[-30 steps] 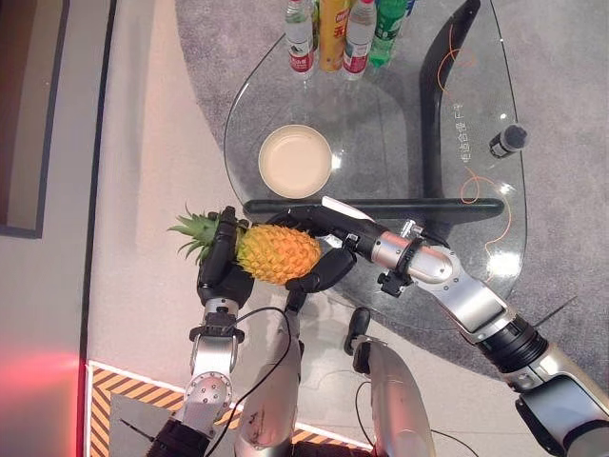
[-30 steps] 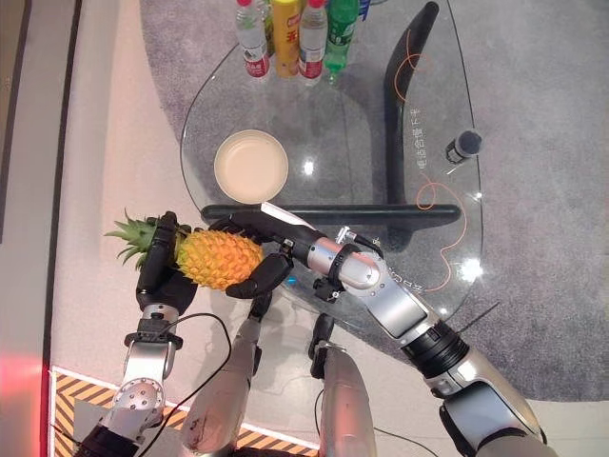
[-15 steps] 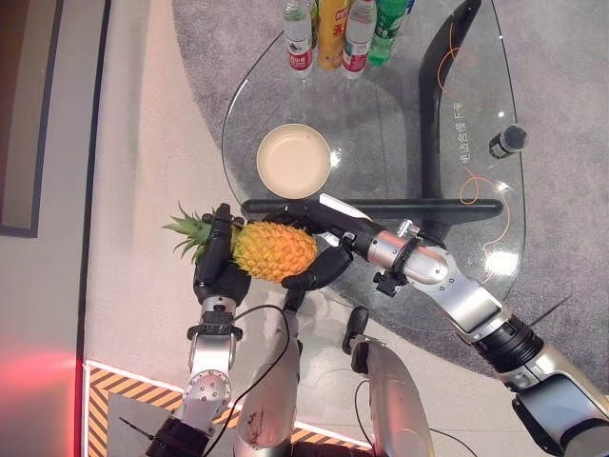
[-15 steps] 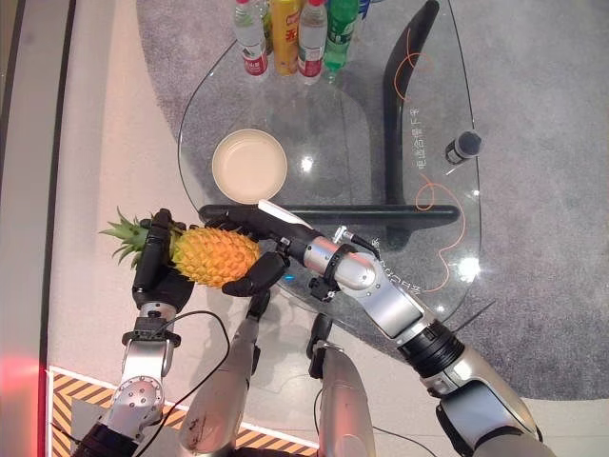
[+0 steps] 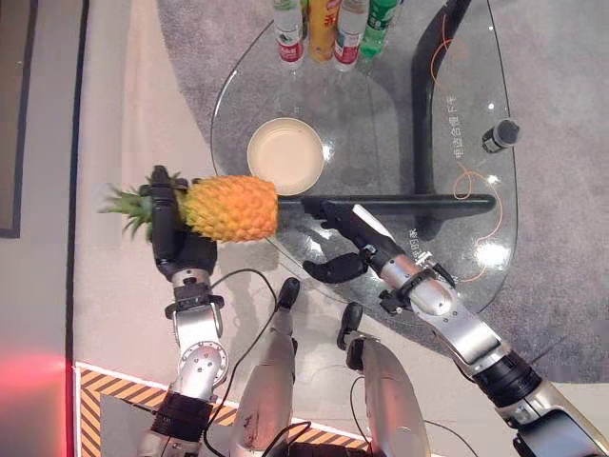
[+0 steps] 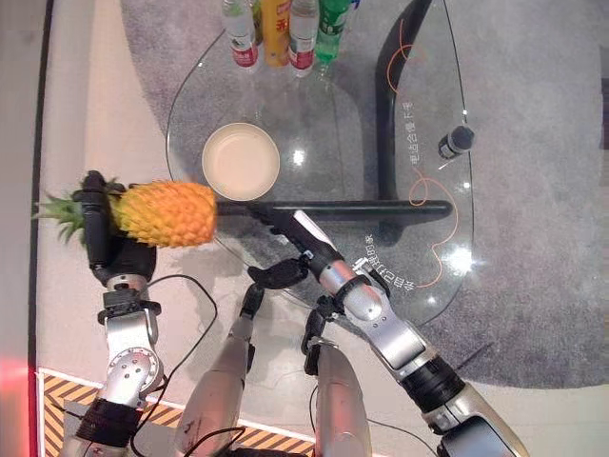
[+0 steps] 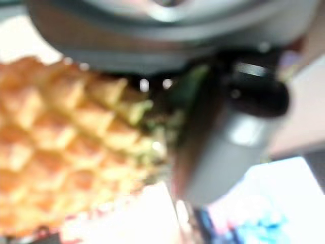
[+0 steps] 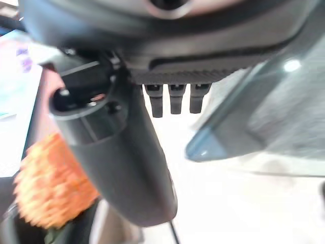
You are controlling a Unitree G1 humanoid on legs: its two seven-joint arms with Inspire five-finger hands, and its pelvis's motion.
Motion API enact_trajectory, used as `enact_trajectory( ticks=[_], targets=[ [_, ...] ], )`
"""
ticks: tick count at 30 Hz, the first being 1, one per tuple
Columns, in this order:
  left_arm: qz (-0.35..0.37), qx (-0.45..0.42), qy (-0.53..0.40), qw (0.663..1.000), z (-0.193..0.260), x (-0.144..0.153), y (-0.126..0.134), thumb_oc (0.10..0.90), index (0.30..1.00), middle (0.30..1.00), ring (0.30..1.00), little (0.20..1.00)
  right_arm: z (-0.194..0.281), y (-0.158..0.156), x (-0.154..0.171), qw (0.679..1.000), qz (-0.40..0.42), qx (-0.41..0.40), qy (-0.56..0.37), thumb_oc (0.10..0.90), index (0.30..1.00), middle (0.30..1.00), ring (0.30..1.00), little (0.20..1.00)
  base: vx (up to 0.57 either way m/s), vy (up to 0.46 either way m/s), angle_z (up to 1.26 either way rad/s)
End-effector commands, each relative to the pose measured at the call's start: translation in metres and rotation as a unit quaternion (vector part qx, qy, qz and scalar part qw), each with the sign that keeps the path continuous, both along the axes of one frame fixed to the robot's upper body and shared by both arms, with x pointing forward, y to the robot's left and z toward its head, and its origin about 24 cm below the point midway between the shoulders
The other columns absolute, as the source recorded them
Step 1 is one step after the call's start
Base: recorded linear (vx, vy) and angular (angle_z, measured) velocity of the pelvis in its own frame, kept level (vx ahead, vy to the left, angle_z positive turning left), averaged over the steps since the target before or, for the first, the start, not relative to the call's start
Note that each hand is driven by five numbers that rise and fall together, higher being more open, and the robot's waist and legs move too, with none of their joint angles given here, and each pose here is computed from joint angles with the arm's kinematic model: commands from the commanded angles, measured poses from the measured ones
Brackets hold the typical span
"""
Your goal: Pick up the fruit to the plate
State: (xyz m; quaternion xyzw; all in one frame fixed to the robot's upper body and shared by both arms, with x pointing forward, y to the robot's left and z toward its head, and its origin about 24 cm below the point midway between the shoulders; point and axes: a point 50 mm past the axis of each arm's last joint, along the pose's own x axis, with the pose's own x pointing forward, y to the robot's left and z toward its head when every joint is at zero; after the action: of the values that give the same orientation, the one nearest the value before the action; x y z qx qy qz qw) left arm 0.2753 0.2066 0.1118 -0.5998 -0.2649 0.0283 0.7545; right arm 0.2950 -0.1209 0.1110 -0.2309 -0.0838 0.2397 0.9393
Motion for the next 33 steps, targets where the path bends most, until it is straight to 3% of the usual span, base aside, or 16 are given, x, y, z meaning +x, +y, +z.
enact_trajectory(
  ticks=[1, 11, 20, 33],
  targets=[
    [0.041, 0.059, -0.154, 0.985, 0.054, -0.015, 0.005, 0.100, 0.300, 0.300, 0.300, 0.200, 0.048, 0.002, -0.007, 0.991, 0.007, 0.036, -0.127, 0.800, 0.900, 0.900, 0.900, 0.900, 0.00, 0.000, 0.00],
    [0.146, 0.177, -0.119, 0.966, 0.063, -0.018, 0.011, 0.100, 0.300, 0.300, 0.300, 0.200, 0.039, -0.017, -0.011, 0.994, -0.014, 0.037, -0.104, 0.800, 0.900, 0.900, 0.900, 0.900, 0.00, 0.020, -0.01],
    [0.278, 0.303, -0.109, 0.905, 0.092, -0.008, 0.005, 0.100, 0.300, 0.300, 0.300, 0.200, 0.038, -0.006, 0.000, 0.997, 0.008, 0.031, -0.069, 0.800, 0.900, 0.900, 0.900, 0.900, 0.00, 0.039, -0.08],
    [0.402, 0.311, -0.100, 0.856, 0.121, 0.009, 0.001, 0.100, 0.300, 0.300, 0.300, 0.200, 0.028, 0.008, 0.015, 0.999, 0.038, 0.005, 0.000, 0.800, 0.900, 0.900, 0.900, 0.900, -0.01, 0.066, -0.08]
  ],
)
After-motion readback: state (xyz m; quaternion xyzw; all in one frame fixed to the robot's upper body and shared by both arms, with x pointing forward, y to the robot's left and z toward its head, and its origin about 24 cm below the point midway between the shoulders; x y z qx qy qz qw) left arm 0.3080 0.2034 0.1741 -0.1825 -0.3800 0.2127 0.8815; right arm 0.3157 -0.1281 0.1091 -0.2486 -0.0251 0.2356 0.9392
